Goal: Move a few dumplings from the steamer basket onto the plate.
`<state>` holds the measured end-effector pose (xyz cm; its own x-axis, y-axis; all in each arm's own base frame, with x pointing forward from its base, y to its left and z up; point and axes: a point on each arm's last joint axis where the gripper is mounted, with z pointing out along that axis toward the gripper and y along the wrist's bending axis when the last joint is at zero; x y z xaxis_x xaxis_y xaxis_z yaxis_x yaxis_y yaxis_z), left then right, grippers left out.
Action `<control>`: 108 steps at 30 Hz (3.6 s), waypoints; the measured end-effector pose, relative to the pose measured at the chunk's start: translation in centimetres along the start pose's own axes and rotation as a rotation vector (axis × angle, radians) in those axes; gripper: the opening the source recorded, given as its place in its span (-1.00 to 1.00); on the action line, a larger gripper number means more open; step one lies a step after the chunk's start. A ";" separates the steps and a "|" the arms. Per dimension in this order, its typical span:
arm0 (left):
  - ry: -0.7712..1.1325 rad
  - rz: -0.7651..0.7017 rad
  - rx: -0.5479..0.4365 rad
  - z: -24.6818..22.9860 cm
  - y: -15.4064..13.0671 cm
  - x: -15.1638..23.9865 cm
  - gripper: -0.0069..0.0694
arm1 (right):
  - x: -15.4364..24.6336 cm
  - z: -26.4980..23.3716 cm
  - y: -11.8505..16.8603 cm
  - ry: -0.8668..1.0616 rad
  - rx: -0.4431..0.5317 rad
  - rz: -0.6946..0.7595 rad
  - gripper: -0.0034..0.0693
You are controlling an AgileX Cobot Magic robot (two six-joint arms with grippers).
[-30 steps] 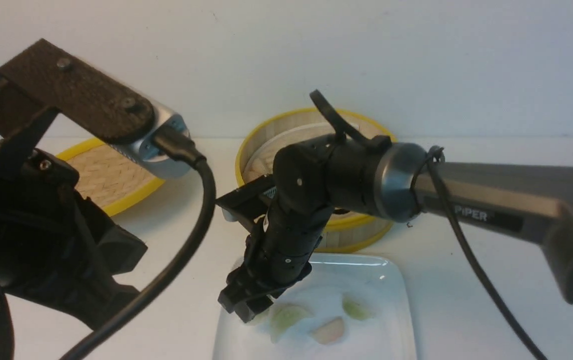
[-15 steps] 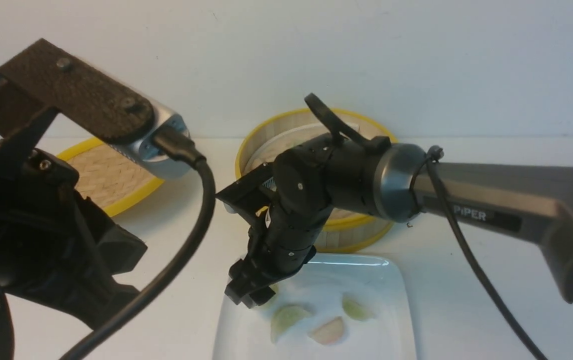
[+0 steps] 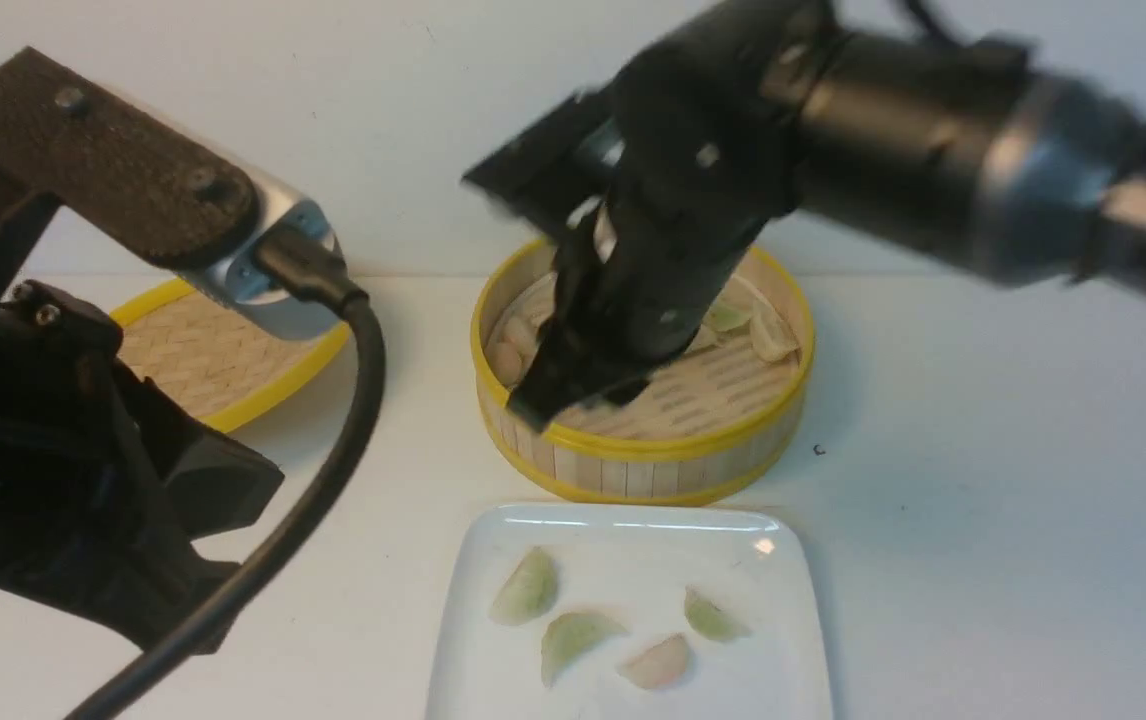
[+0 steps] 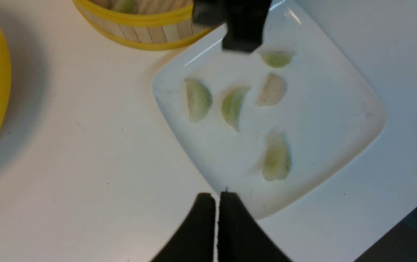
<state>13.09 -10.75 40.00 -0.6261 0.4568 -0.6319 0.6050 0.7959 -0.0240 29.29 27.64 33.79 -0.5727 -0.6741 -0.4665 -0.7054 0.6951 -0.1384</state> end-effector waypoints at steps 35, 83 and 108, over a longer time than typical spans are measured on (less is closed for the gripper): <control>-0.351 0.022 -0.005 1.2 -0.1 -4.1 -0.84 | 35.5 -20.4 -0.2 -1.205 0.136 0.335 -0.95; -0.829 -0.048 -0.188 -0.9 2.6 8.6 -0.84 | 34.8 -20.0 -0.3 -1.181 0.139 0.329 -0.95; -0.576 -0.361 -0.506 9.8 4.2 24.2 -0.84 | 34.8 -20.0 -0.3 -1.182 0.139 0.328 -0.95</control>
<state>5.25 -0.25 16.99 -0.3073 -0.0237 -0.9513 0.0373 0.9986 -0.0369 1.17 -1.03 35.06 0.0655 0.1270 -0.9897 -0.5077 0.8581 0.0765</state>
